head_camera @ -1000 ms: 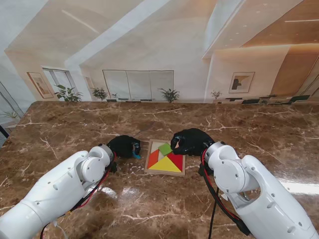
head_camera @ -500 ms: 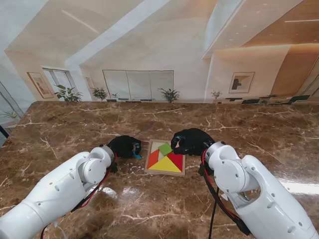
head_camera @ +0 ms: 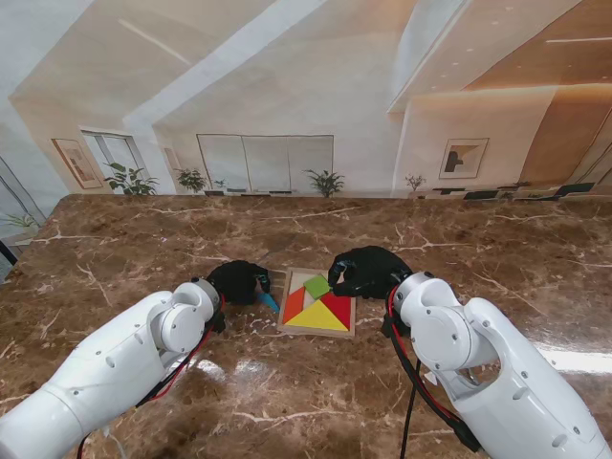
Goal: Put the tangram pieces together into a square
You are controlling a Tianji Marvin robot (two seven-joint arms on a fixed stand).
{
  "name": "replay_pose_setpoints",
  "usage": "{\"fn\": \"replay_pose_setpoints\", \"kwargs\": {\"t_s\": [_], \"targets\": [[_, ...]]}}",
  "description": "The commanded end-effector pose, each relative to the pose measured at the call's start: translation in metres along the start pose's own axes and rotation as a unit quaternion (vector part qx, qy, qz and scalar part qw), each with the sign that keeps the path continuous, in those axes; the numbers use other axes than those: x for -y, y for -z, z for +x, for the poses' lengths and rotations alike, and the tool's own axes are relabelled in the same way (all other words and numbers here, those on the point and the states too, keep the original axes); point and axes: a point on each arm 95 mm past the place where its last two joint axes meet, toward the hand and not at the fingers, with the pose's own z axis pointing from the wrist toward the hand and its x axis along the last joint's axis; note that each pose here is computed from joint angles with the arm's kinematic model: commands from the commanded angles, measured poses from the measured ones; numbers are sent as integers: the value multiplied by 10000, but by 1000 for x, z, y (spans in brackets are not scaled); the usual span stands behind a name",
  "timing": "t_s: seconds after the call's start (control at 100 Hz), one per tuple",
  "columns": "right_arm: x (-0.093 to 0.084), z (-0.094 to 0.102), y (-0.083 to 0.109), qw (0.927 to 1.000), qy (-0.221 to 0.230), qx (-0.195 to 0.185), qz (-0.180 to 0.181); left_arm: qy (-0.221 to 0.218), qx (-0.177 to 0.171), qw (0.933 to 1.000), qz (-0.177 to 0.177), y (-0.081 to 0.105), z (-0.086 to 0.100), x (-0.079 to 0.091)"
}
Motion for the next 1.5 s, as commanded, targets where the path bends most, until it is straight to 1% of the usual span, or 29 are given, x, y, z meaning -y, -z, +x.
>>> {"fn": "replay_pose_setpoints", "kwargs": {"t_s": [0.0, 0.18, 0.3, 0.42, 0.62, 1.0, 1.21, 1.49], "targets": [[6, -3, 0, 9999, -54, 46, 124, -59, 106, 9997, -228, 4, -5, -17], [6, -4, 1, 9999, -51, 58, 137, -94, 99, 9996, -239, 4, -4, -17], [6, -4, 1, 9998, -62, 61, 158, -141, 138, 9996, -200, 2, -3, -12], [6, -4, 1, 9998, -52, 65, 172, -151, 143, 9995, -232, 1, -3, -10], [7, -4, 2, 9998, -76, 88, 185, -72, 101, 9995, -283, 0, 0, -15], [7, -5, 2, 9997, -106, 109, 202, 143, -51, 9997, -201, -2, 3, -21], [7, -5, 2, 9996, -108, 116, 212, 247, -75, 9996, -149, -3, 5, -25], [6, -5, 2, 9997, -107, 126, 204, 267, -94, 9996, -79, -3, 7, -24]]}}
